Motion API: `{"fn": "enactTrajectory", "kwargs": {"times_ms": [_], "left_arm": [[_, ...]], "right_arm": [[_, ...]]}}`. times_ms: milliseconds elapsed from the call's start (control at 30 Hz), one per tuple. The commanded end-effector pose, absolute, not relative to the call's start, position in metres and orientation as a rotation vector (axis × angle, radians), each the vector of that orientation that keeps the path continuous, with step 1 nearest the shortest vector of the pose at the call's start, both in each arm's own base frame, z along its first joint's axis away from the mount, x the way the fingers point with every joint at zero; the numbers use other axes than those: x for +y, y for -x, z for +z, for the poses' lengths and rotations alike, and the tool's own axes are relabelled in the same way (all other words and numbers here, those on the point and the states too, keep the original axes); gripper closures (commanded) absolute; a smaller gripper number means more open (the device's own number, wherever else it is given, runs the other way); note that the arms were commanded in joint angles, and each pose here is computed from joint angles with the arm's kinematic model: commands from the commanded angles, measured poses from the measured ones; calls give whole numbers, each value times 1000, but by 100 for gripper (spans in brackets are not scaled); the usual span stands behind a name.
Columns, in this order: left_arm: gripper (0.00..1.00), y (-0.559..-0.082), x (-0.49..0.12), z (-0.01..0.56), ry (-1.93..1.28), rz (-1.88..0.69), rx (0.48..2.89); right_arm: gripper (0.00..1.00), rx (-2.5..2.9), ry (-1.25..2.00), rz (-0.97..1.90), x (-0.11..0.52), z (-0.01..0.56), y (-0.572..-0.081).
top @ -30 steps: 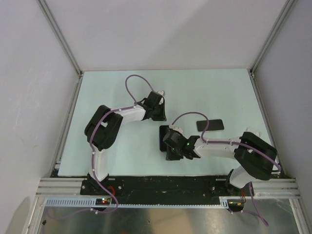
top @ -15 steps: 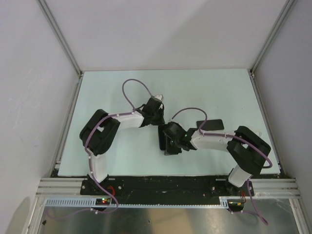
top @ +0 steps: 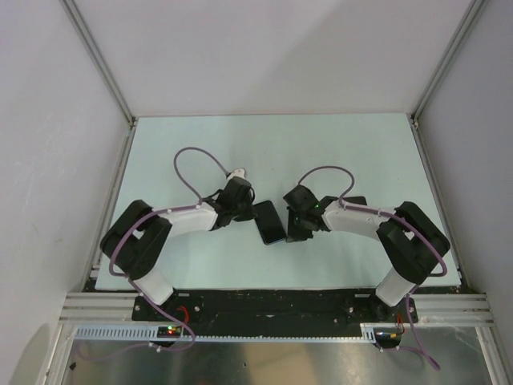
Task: Put the phone into the phone case
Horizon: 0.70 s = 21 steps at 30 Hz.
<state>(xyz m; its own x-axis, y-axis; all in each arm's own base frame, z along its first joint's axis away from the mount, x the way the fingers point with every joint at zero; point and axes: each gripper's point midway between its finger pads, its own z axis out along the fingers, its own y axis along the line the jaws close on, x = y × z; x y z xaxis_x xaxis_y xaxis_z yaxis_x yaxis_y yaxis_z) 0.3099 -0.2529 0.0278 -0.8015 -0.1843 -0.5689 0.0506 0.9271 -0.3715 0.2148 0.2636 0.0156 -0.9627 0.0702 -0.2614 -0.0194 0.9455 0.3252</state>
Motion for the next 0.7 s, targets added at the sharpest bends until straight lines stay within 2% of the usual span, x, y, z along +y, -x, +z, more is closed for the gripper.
{"fn": "enactTrajectory", "kwargs": {"times_ms": [0,200,433,567,667], "left_arm": [[94,-275,-232,6,199,-442,2530],[90,-282,-220,24,229,-419,2452],[79,-339,-217,77,188,-411,2339],[80,-377,-228,79,135,-425,2351],[85,-392,-243,64,91,-458,2398]], "right_arm": [[85,2680,-105,299,235,11,-269],[85,2681,-109,278,232,13,-275],[86,2680,-148,263,217,15,-256],[86,2685,-158,337,223,16,-231],[86,2680,-157,420,238,17,-214]]}}
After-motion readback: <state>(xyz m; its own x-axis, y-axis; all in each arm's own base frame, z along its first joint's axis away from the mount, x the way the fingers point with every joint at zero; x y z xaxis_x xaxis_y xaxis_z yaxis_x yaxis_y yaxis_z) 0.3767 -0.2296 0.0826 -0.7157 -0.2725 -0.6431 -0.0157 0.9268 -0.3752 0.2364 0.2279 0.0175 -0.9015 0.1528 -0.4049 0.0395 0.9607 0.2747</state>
